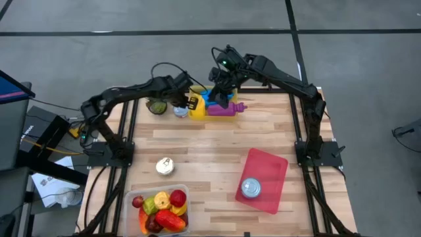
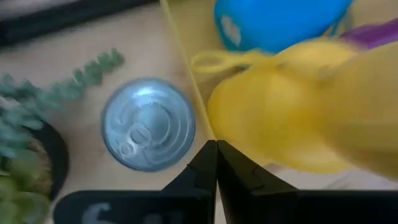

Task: Pick & Place Food Item
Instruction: Put the red tuna can into the red bin

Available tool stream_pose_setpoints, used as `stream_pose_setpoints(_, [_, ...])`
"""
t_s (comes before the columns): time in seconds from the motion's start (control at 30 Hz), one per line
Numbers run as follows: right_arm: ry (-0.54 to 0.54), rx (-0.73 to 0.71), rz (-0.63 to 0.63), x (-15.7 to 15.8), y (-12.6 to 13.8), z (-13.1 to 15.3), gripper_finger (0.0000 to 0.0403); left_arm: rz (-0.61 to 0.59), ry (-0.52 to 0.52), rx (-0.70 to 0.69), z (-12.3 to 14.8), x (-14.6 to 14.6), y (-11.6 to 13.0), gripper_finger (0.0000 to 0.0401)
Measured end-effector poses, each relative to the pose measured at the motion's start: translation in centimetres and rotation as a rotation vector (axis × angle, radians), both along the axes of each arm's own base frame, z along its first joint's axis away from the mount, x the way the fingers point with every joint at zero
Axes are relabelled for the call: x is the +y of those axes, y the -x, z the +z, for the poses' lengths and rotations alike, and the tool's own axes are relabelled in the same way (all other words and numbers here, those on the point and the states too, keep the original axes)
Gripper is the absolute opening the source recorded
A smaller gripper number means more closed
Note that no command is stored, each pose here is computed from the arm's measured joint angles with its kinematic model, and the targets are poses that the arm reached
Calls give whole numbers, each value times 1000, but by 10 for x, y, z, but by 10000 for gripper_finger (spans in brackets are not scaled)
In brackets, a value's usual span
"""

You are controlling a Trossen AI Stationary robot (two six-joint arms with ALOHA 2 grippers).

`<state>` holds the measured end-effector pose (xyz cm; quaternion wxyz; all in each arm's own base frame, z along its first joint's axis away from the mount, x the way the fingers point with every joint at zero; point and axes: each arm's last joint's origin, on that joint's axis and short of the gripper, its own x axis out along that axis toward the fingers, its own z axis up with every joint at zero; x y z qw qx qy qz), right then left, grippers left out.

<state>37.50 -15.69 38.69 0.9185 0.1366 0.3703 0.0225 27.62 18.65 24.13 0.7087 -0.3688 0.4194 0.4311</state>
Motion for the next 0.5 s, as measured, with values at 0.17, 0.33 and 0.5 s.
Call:
stream_pose_setpoints(0.17, [-41,81,-20,-5,9,-5,123,49,12,63,-12,6,-7,1])
stream_pose_setpoints(0.33, [-72,96,-14,-8,19,-2,123,70,56,53,-7,9,-3,1])
stream_pose_setpoints(0.5, [-98,94,26,-7,19,-3,123,-18,62,117,6,8,6,0])
